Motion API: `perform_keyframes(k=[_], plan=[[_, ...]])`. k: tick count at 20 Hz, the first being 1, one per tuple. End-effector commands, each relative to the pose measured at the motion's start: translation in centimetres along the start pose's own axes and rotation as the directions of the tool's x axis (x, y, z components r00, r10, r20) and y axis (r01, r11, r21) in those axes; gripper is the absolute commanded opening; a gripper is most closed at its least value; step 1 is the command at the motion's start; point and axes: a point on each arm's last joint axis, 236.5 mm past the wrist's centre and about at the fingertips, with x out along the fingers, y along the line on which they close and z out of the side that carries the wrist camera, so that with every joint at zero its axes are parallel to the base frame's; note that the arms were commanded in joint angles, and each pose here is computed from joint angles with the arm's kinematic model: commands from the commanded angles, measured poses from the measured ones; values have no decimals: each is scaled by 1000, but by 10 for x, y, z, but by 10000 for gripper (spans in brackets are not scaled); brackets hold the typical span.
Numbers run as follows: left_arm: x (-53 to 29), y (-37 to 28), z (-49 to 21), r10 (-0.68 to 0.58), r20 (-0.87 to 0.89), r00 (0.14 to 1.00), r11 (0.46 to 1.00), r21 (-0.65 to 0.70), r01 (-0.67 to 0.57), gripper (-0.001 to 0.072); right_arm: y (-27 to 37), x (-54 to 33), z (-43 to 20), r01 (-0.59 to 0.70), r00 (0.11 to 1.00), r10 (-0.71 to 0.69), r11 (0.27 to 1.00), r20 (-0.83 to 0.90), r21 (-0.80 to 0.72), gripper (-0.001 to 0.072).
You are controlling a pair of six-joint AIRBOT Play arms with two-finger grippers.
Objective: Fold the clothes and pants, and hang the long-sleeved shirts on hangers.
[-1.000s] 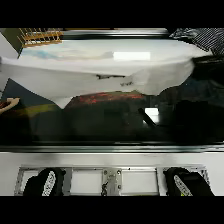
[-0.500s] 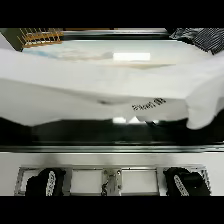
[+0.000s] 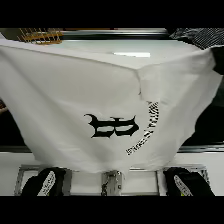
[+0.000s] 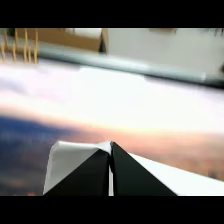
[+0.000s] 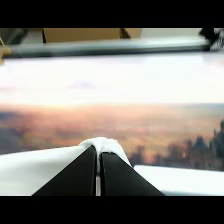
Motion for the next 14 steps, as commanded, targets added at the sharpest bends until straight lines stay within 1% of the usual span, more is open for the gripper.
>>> perform_keyframes(k=[1, 3, 4, 6, 8, 10, 12, 14], plan=[[106, 54, -100, -34, -426, 904, 990, -137, -28, 4, -30, 103, -100, 61, 899, -32, 997, -436, 52, 11], [161, 77, -157, -69, -576, 814, 979, -197, -57, 4, -48, 157, -146, 96, 822, -39, 993, -569, 70, 11], [186, 85, -180, -81, -618, 782, 974, -217, -71, 4, -55, 181, -166, 97, 793, -39, 993, -608, 63, 11], [232, 101, -216, -85, -648, 757, 965, -244, -101, 4, -69, 226, -195, 100, 772, -41, 993, -635, 57, 11], [269, 113, -237, -69, -634, 770, 959, -254, -123, 4, -81, 265, -206, 114, 801, -52, 991, -596, 66, 12], [296, 120, -244, -49, -596, 802, 956, -259, -134, 4, -89, 294, -201, 122, 847, -67, 990, -527, 71, 12], [309, 130, -239, -24, -552, 834, 948, -277, -156, 4, -97, 309, -187, 129, 889, -83, 989, -451, 72, 11], [312, 139, -225, 2, -506, 862, 942, -289, -172, 4, -103, 308, -178, 137, 901, -92, 988, -424, 77, 11]])
